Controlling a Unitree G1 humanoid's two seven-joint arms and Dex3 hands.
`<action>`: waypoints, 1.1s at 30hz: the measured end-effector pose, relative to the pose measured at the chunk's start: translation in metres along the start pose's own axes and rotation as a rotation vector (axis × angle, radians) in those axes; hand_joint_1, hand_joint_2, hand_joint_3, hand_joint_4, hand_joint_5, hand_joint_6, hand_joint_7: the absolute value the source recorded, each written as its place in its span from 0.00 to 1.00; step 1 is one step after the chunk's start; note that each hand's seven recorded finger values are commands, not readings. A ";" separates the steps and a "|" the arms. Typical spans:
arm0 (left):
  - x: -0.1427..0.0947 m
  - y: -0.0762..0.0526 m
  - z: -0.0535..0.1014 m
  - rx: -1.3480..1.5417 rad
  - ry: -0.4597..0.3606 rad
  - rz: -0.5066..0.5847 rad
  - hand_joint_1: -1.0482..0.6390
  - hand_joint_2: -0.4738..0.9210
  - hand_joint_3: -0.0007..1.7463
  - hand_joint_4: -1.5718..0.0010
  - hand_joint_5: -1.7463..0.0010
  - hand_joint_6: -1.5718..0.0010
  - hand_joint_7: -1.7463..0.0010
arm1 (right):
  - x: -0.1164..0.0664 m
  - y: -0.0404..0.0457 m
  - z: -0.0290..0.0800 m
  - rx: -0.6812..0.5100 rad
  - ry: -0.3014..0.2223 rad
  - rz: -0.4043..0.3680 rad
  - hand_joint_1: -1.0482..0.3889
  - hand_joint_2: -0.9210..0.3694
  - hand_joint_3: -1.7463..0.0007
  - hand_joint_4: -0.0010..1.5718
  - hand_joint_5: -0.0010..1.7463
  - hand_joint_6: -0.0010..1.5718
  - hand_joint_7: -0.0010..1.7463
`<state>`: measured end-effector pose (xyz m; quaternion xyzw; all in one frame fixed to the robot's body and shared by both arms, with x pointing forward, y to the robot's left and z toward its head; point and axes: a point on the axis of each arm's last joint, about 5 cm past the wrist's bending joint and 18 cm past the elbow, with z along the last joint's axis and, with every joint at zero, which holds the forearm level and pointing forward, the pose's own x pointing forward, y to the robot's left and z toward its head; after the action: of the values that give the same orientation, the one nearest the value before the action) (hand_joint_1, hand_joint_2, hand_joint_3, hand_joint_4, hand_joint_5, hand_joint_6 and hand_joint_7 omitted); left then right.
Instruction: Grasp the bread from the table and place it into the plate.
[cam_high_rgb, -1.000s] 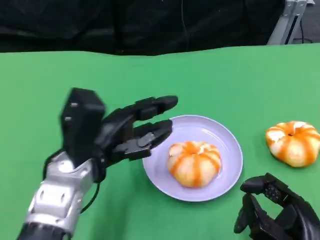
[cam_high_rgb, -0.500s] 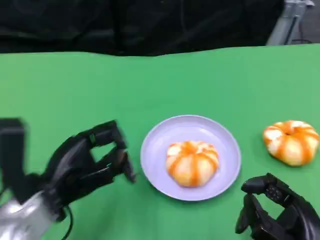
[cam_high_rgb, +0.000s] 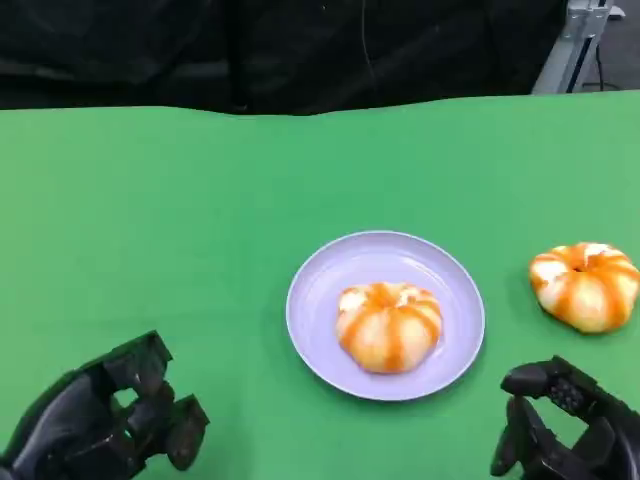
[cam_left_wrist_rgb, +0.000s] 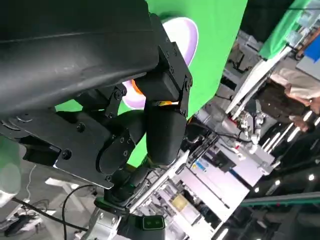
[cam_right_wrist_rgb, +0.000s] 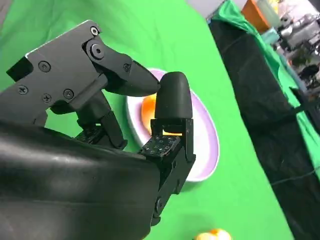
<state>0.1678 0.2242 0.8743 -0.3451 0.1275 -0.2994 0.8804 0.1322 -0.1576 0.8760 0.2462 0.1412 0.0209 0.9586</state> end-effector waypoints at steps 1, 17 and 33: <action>0.000 0.001 -0.001 -0.001 -0.002 -0.001 0.52 0.70 0.71 0.44 0.00 0.46 0.10 | 0.000 0.0000 0.000 0.000 0.000 0.001 0.61 0.30 0.37 0.54 1.00 0.51 0.82; -0.004 0.006 -0.004 -0.013 -0.003 0.024 0.53 0.71 0.69 0.46 0.00 0.49 0.07 | -0.002 0.0002 0.002 0.004 -0.007 0.006 0.62 0.30 0.38 0.54 1.00 0.51 0.82; -0.004 0.008 -0.006 -0.019 -0.002 0.024 0.52 0.71 0.69 0.46 0.00 0.49 0.08 | -0.003 -0.0007 0.004 0.006 -0.011 -0.001 0.62 0.30 0.38 0.54 1.00 0.51 0.82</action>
<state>0.1655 0.2280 0.8649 -0.3521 0.1334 -0.2874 0.8807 0.1301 -0.1604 0.8798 0.2493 0.1362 0.0188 0.9586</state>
